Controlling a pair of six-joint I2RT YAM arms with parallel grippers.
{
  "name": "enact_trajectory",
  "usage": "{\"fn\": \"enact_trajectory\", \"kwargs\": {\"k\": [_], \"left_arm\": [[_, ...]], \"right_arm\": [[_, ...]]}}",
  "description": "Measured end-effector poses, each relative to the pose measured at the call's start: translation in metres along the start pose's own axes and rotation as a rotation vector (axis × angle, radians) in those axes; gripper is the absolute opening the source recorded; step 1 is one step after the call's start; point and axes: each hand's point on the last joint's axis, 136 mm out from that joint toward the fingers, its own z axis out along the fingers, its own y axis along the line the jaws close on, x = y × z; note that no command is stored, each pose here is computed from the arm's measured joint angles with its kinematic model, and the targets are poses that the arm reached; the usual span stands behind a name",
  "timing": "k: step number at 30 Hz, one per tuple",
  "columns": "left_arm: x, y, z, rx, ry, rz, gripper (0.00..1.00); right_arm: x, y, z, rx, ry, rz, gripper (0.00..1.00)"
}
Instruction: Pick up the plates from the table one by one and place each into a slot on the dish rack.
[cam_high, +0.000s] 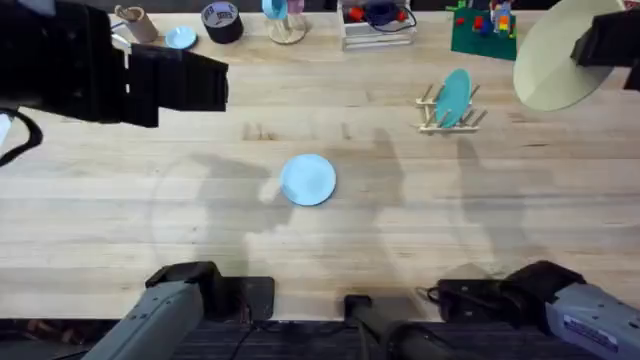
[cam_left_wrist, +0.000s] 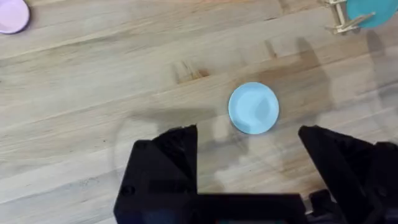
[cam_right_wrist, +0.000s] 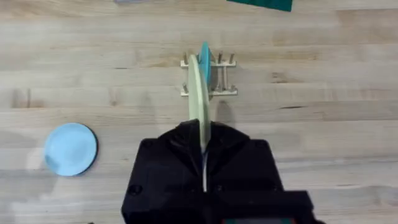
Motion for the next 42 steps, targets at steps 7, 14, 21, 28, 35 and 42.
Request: {"fn": "enact_trajectory", "kwargs": {"k": [7, 14, 21, 28, 35, 42], "left_arm": [[0.000, 0.000, 0.000, 0.000, 0.000, 0.000, 0.992], [0.000, 0.000, 0.000, 0.000, 0.000, 0.000, 0.992], [0.000, 0.000, 0.000, 0.000, 0.000, 0.000, 0.992], [0.000, 0.000, 0.000, 0.000, 0.000, 0.000, 0.992], [0.000, 0.000, 0.000, 0.000, 0.000, 0.000, 0.992], [0.000, 0.000, 0.000, 0.000, 0.000, 0.000, 0.992]], "right_arm": [[0.000, 0.000, 0.000, 0.000, 0.000, 0.000, 0.032], [0.000, 0.000, 0.000, 0.000, 0.000, 0.003, 0.032], [-0.001, -0.004, 0.000, 0.021, -0.003, 0.002, 0.032], [-0.002, -0.008, 0.000, 0.044, -0.010, 0.003, 0.032], [-0.003, -0.021, 0.005, 0.091, 0.000, 0.040, 0.032], [-0.002, -0.024, 0.020, 0.105, 0.057, 0.042, 0.032]]}}
